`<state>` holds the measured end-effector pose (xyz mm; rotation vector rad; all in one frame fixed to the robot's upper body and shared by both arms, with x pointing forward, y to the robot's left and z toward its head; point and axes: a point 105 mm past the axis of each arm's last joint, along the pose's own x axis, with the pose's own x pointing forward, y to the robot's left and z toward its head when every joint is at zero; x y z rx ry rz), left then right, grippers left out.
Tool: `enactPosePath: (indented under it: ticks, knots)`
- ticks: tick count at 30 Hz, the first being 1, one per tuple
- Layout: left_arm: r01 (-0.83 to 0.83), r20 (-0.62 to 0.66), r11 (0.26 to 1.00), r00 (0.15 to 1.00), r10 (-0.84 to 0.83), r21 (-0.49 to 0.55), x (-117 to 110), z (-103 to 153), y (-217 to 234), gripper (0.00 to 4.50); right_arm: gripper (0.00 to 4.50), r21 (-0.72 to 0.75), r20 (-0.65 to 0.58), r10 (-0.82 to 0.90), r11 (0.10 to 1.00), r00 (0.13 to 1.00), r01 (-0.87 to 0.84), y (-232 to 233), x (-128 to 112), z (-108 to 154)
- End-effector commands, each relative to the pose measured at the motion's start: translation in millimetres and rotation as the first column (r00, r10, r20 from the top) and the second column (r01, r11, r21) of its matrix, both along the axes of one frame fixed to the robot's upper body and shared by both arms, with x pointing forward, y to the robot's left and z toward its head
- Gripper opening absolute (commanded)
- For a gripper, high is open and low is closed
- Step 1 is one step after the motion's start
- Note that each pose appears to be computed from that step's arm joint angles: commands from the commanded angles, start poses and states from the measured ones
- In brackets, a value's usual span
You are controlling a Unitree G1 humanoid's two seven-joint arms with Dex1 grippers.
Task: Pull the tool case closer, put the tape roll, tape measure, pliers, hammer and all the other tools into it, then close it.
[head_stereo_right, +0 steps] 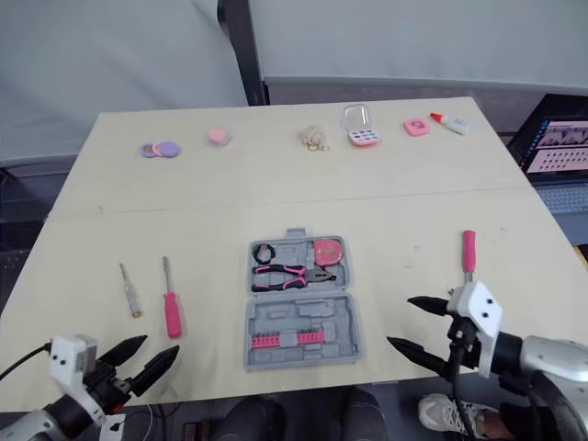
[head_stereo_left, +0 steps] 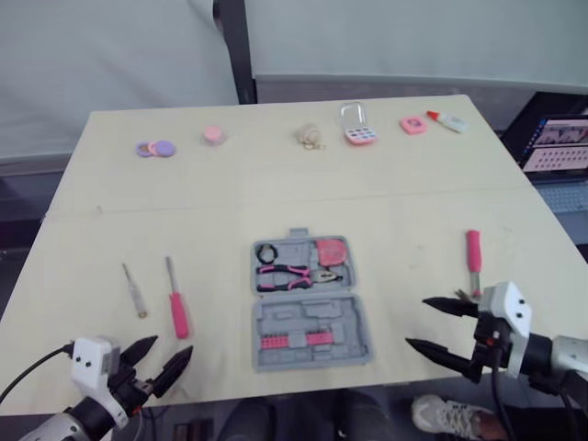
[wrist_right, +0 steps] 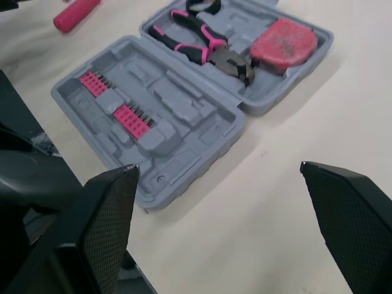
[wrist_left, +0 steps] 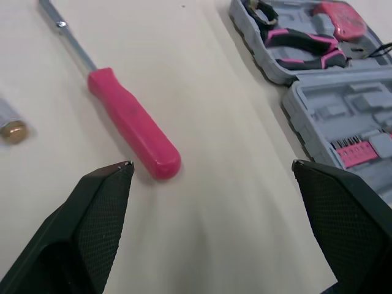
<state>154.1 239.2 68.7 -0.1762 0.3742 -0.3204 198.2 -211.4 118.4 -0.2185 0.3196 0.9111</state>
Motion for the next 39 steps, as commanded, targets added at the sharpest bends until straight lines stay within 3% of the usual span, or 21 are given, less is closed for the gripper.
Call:
enactPosePath:
  ticks: [1, 10, 24, 31, 35, 39]
  knots:
    - [-0.047, 0.012, 0.999, 0.999, 0.047, 0.003, -10.1, 12.3, -3.0, 4.45, 4.45, 0.011, 0.046, 0.028, 1.000, 0.999, -0.029, -2.0, -2.7, 8.6]
    - [-0.271, 0.036, 0.963, 0.962, 0.271, -0.002, -4.6, 18.7, 19.0, 4.45, 4.45, 0.003, 0.068, 0.065, 0.998, 0.996, -0.065, -5.4, 8.1, 12.5]
    - [-0.299, 0.061, 0.954, 0.953, 0.297, 0.019, -3.9, 25.8, 3.7, 4.45, 4.45, -0.008, 0.071, 0.073, 0.997, 0.995, -0.072, -6.7, 2.3, 16.3]
    - [-0.460, 0.150, 0.885, 0.882, 0.446, 0.077, 35.9, 51.8, 28.8, 4.45, 4.45, -0.007, 0.101, 0.079, 0.997, 0.992, -0.078, -3.0, -1.3, 28.4]
    - [-0.489, 0.140, 0.861, 0.871, 0.471, 0.141, 52.5, 56.5, 37.3, 4.45, 4.45, -0.008, 0.125, 0.102, 0.995, 0.987, -0.102, 3.3, -0.1, 33.2]
    - [-0.498, 0.121, 0.857, 0.866, 0.485, 0.129, 67.2, 59.6, 41.2, 4.45, 4.45, 0.011, 0.169, 0.118, 0.992, 0.978, -0.122, 14.6, 3.5, 40.2]
